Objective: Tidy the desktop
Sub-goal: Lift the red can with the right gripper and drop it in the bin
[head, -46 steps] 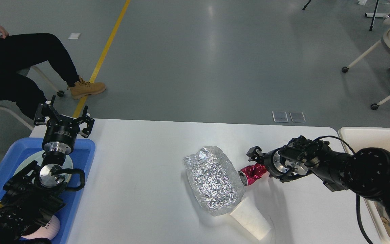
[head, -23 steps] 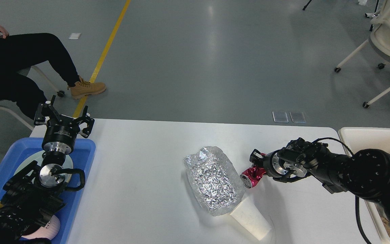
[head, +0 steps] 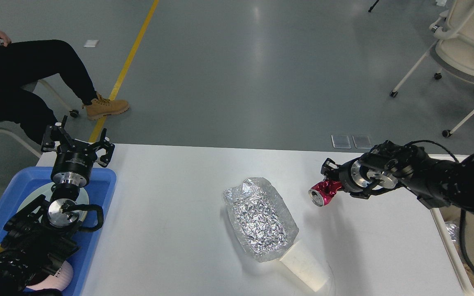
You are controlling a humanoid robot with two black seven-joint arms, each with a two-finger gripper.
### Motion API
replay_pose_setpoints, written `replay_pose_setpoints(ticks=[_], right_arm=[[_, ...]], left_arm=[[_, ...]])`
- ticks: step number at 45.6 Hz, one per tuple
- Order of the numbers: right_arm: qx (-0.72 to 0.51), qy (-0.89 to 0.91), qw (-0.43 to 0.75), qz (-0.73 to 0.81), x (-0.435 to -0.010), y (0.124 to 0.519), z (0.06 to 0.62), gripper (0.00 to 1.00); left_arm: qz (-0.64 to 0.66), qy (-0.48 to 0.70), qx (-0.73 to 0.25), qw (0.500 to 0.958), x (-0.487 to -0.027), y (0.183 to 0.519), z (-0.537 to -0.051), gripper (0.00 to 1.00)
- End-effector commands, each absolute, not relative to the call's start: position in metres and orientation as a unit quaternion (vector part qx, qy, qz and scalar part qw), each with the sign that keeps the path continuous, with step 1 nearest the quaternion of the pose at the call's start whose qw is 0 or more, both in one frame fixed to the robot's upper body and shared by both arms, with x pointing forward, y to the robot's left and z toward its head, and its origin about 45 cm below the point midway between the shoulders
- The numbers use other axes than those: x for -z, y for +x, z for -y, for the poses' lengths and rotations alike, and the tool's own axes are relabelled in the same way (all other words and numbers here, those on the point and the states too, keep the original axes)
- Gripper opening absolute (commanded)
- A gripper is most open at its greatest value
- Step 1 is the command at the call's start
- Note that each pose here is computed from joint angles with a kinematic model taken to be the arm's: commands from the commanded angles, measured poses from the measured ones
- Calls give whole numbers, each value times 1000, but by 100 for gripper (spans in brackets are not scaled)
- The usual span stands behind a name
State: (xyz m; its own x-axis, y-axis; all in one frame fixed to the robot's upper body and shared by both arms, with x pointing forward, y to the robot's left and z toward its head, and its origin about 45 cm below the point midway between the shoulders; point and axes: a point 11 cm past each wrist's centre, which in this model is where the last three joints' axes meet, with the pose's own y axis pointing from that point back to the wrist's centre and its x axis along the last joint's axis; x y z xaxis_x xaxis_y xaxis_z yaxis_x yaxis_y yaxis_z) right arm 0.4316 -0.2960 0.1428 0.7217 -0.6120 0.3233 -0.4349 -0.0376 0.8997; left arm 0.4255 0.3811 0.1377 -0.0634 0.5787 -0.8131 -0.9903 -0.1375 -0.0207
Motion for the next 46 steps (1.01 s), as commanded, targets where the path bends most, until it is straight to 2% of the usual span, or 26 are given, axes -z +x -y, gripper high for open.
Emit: replay_pose_setpoints(ticks=[1, 10, 15, 20, 23, 30, 35, 39, 46], right_arm=[[67, 735, 565, 368, -208, 450, 308, 3], [28, 783, 514, 350, -334, 471, 312, 4], [2, 796, 493, 351, -389, 473, 316, 4], [-18, 805, 475, 355, -429, 471, 322, 4], [-23, 802, 473, 365, -439, 470, 331, 4], [-9, 742, 534, 405, -408, 468, 380, 4], [24, 686, 562, 461, -360, 458, 434, 5], [39, 633, 576, 515, -328, 445, 480, 12], [64, 556, 621, 549, -262, 412, 536, 15]], left_arm=[[-294, -351, -667, 588, -138, 426, -381, 97], [-294, -351, -667, 588, -138, 426, -381, 97], [-294, -351, -667, 588, -138, 426, -381, 97], [-294, -351, -667, 588, -138, 426, -381, 97], [-294, -351, -667, 588, -138, 426, -381, 97], [-294, -351, -667, 588, -138, 426, -381, 97], [-294, -351, -667, 588, -138, 426, -381, 97], [-293, -351, -668, 587, -138, 426, -381, 97], [-293, -351, -668, 587, -138, 426, -381, 97]])
